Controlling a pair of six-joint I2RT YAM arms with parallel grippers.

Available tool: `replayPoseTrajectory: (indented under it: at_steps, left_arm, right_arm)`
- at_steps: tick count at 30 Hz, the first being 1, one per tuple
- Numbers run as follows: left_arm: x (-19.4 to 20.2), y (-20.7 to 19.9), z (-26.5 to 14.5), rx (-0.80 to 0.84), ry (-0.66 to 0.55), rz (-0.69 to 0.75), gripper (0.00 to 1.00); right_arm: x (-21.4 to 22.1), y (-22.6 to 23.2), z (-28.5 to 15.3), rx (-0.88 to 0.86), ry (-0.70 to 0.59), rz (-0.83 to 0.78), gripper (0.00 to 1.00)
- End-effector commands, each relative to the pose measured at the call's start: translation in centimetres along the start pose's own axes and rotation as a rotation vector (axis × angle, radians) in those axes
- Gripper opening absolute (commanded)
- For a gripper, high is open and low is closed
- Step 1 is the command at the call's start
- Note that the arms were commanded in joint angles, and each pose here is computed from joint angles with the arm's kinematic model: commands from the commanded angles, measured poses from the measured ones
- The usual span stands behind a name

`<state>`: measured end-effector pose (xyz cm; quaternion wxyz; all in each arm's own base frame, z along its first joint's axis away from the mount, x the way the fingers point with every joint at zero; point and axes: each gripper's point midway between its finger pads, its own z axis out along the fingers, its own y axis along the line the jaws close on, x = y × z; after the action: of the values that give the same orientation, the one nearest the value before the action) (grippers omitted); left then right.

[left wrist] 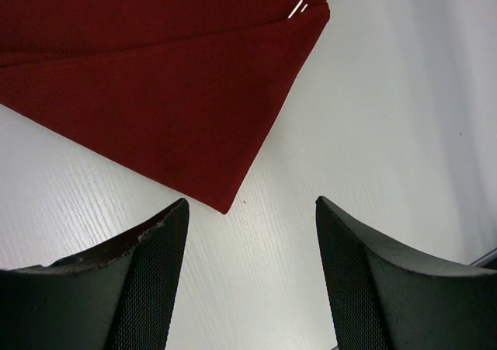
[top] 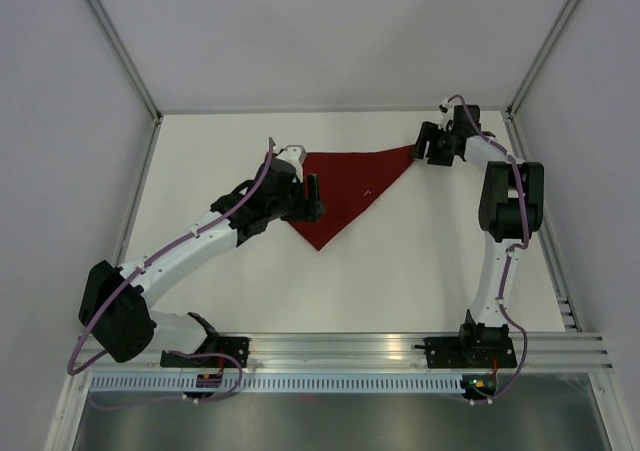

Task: Fold the napkin, place the utensils inside, and roll it up
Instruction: Fold the napkin at the center of the board.

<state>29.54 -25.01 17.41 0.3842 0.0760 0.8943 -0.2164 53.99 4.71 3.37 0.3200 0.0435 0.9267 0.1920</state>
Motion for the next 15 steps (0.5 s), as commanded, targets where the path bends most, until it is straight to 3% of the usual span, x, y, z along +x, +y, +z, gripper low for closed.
replayPoseTrajectory:
  at_steps: [1, 10, 13, 15]
  left_arm:
    - [-1.1, -0.9, 0.2, 0.029, -0.031, -0.029, 0.71]
    - [-1.0, -0.7, 0.0, 0.025, -0.03, -0.032, 0.71]
    - [-0.8, -0.6, -0.1, 0.02, -0.029, -0.033, 0.71]
    - [-0.6, -0.3, -0.1, 0.013, -0.024, -0.035, 0.71]
  right_arm:
    - [-0.6, 0.8, 0.5, -0.076, 0.003, 0.105, 0.75]
    - [-0.7, 0.5, 2.4, -0.099, -0.009, 0.206, 0.7]
    - [-0.8, 0.5, 3.0, -0.105, -0.019, 0.233, 0.67]
    - [-0.9, 0.6, 3.2, -0.115, -0.026, 0.243, 0.58]
